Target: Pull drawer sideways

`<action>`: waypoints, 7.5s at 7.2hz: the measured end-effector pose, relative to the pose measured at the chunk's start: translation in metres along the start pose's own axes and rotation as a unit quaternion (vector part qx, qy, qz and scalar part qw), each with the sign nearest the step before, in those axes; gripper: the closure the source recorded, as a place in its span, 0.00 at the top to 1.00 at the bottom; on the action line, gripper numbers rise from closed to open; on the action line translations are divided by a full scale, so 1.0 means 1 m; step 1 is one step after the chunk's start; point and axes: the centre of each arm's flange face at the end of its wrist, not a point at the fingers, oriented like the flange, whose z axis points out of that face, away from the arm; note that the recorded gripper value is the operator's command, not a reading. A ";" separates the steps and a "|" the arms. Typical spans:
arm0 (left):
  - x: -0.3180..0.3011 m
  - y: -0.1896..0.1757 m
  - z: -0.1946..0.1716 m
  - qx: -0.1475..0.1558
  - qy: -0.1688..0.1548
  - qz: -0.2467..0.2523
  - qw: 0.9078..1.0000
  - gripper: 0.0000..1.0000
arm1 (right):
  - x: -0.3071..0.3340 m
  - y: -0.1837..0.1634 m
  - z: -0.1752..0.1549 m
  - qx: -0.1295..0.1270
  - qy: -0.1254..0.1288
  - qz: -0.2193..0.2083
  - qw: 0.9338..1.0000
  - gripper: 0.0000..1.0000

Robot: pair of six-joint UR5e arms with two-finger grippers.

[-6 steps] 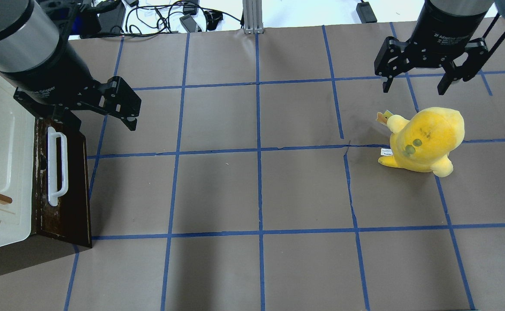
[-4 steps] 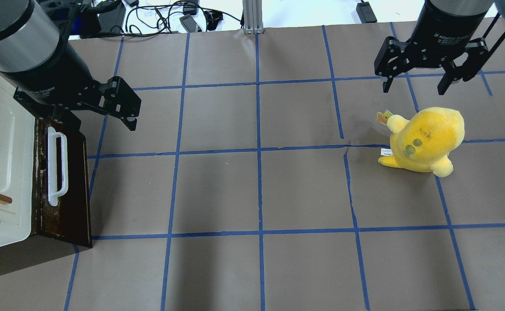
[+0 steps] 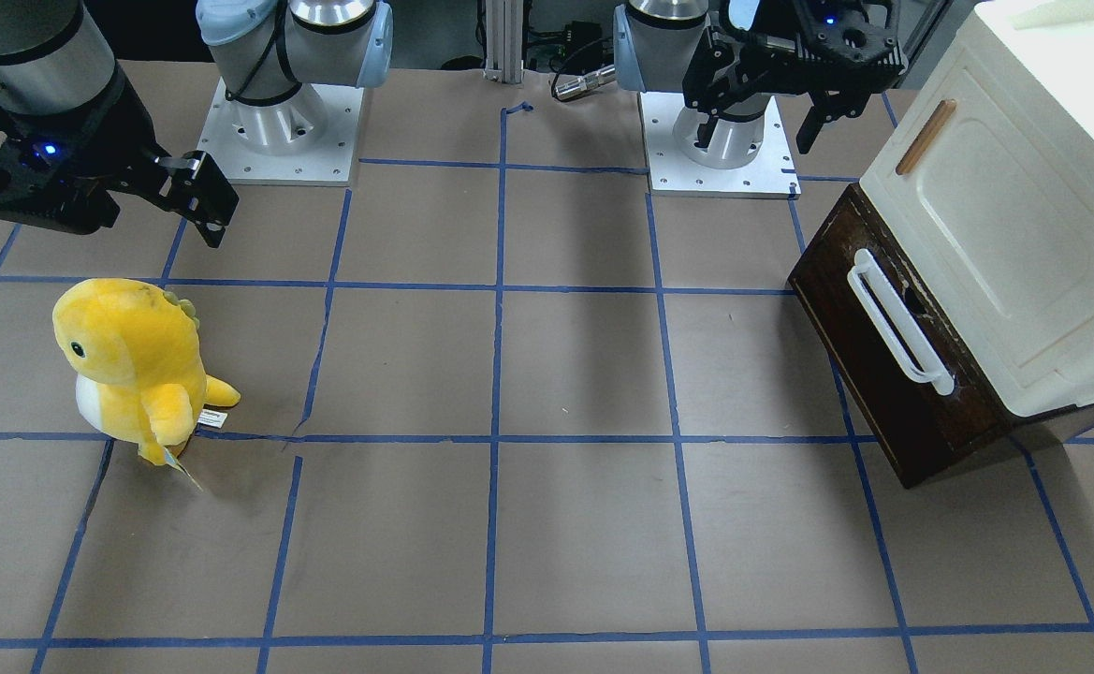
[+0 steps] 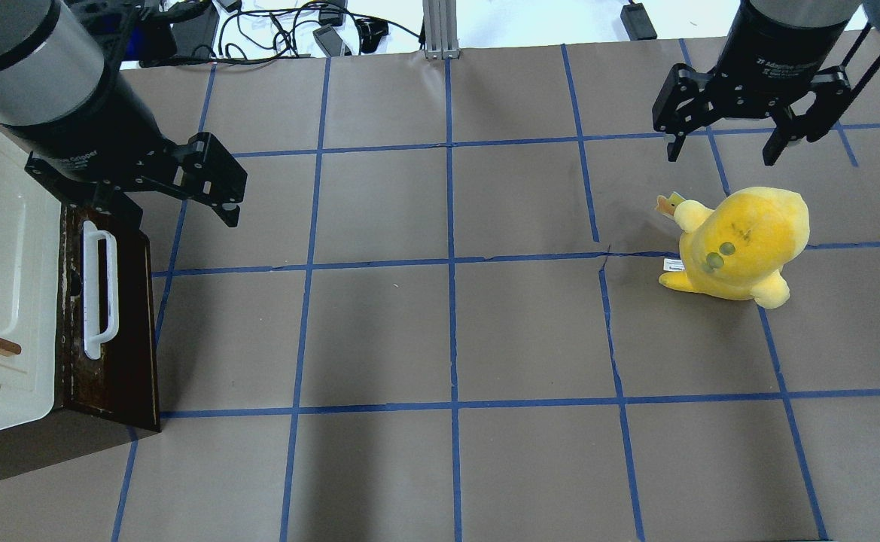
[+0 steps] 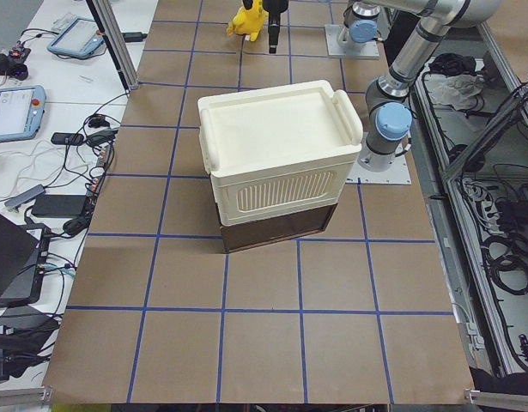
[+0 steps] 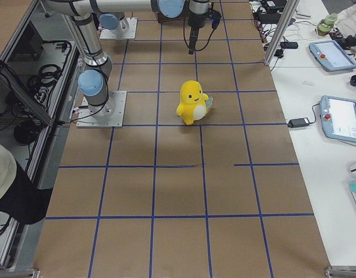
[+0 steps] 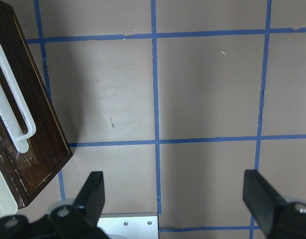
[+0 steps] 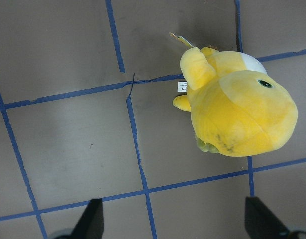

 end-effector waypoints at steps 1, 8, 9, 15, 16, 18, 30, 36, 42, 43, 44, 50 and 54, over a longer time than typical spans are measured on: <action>0.000 -0.002 0.000 0.002 -0.001 0.003 1.000 1.00 | 0.000 0.000 0.000 0.000 0.000 0.000 1.000 1.00; 0.014 -0.045 0.047 -0.008 -0.014 -0.040 0.999 1.00 | 0.000 0.000 0.000 0.000 0.000 0.000 1.000 1.00; 0.026 -0.050 0.074 -0.028 -0.038 -0.043 0.998 1.00 | 0.000 0.000 0.000 0.000 0.000 0.000 1.000 1.00; 0.064 -0.059 0.269 -0.112 -0.244 0.054 0.962 1.00 | 0.000 0.000 0.000 0.000 0.000 0.000 1.000 1.00; 0.060 -0.062 0.289 -0.123 -0.302 0.077 0.942 1.00 | 0.000 0.000 0.000 0.000 0.000 0.000 1.000 1.00; 0.043 -0.070 0.315 -0.150 -0.428 0.124 0.883 1.00 | 0.000 0.000 0.000 0.000 0.000 0.000 1.000 1.00; -0.076 -0.091 0.344 -0.221 -0.588 0.112 0.770 0.85 | 0.000 0.000 0.000 0.000 0.000 0.000 1.000 1.00; -0.078 -0.088 0.363 -0.219 -0.592 0.093 0.771 0.35 | 0.000 0.000 0.000 0.000 0.000 0.000 1.000 1.00; -0.077 -0.084 0.359 -0.231 -0.593 0.104 0.764 0.27 | 0.000 0.000 0.000 0.000 0.000 0.000 1.000 1.00; -0.076 -0.085 0.358 -0.229 -0.594 0.105 0.764 0.27 | 0.000 0.000 0.000 0.000 0.000 0.000 1.000 1.00; -0.075 -0.085 0.359 -0.228 -0.595 0.107 0.763 0.27 | 0.000 0.000 0.000 0.000 0.000 0.000 1.000 1.00; -0.067 -0.093 0.359 -0.223 -0.596 0.114 0.762 0.28 | 0.000 0.000 0.000 0.000 0.000 0.000 1.000 1.00; -0.059 -0.091 0.361 -0.221 -0.598 0.123 0.761 0.28 | 0.000 0.000 0.000 0.000 0.000 0.000 1.000 1.00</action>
